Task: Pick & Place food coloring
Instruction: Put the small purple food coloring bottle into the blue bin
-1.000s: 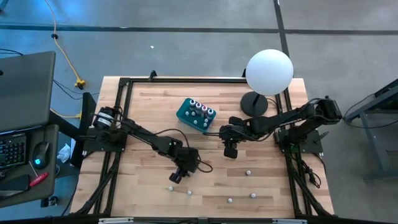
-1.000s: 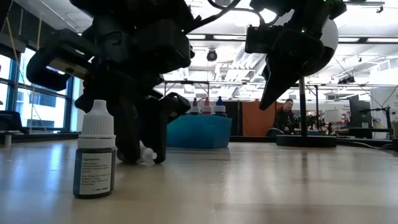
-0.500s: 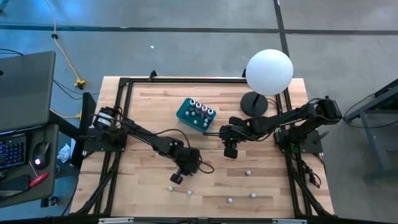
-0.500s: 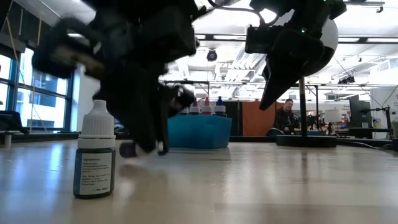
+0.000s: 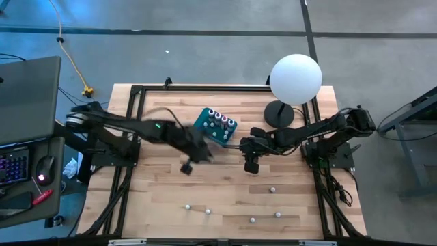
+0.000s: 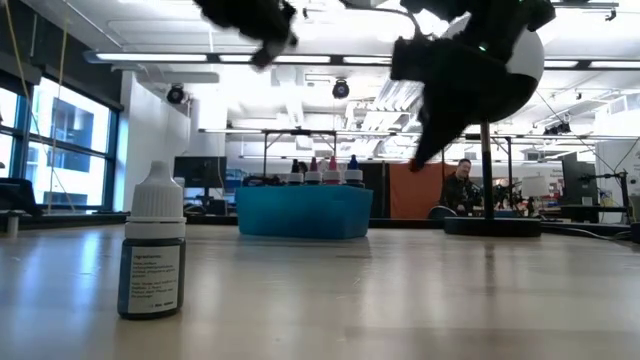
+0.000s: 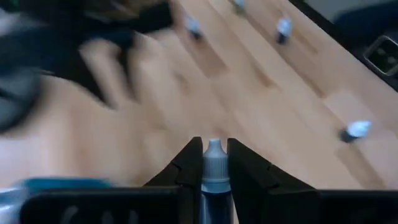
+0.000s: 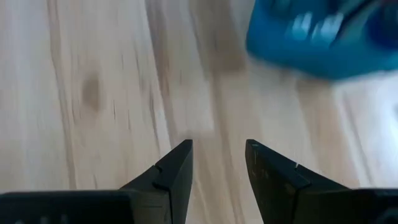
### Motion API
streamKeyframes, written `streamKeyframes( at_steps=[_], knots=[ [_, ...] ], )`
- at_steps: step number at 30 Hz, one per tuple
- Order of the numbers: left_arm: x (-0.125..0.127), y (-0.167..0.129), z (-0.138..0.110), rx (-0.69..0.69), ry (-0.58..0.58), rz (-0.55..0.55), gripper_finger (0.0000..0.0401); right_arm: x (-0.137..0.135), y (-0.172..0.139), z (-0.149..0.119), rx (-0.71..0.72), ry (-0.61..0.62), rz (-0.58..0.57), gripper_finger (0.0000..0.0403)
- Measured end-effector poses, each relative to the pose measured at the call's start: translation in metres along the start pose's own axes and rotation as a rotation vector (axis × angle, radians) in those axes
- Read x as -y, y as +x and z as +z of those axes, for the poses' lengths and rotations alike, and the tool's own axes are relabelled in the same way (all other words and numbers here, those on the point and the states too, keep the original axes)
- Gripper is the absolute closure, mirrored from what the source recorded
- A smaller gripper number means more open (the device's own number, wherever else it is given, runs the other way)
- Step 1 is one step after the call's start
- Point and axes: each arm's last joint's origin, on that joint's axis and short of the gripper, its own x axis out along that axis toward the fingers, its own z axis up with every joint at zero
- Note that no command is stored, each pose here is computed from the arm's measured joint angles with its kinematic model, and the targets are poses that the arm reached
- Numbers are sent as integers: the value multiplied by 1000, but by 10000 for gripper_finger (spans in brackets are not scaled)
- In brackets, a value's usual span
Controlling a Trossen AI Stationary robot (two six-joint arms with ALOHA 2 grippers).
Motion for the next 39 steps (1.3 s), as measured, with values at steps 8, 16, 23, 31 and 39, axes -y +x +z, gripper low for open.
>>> streamKeyframes(
  at_steps=[8, 16, 23, 31, 39],
  knots=[
    [-42, -42, -17, 334, 108, 107, 344, -11, -4, 28, 343, -48, -94, 263],
    [-52, -8, -49, 639, 115, 149, 342, -3, 6, 59, 652, 57, -170, 263],
    [-55, 8, -51, 721, 55, 162, 342, 4, 24, 71, 766, 16, -168, 263],
    [-56, 9, -52, 717, 43, 158, 342, -4, 21, 71, 801, -31, -196, 263],
    [-56, 10, -52, 709, 39, 160, 342, -21, 11, 67, 805, -76, -267, 263]
  ],
)
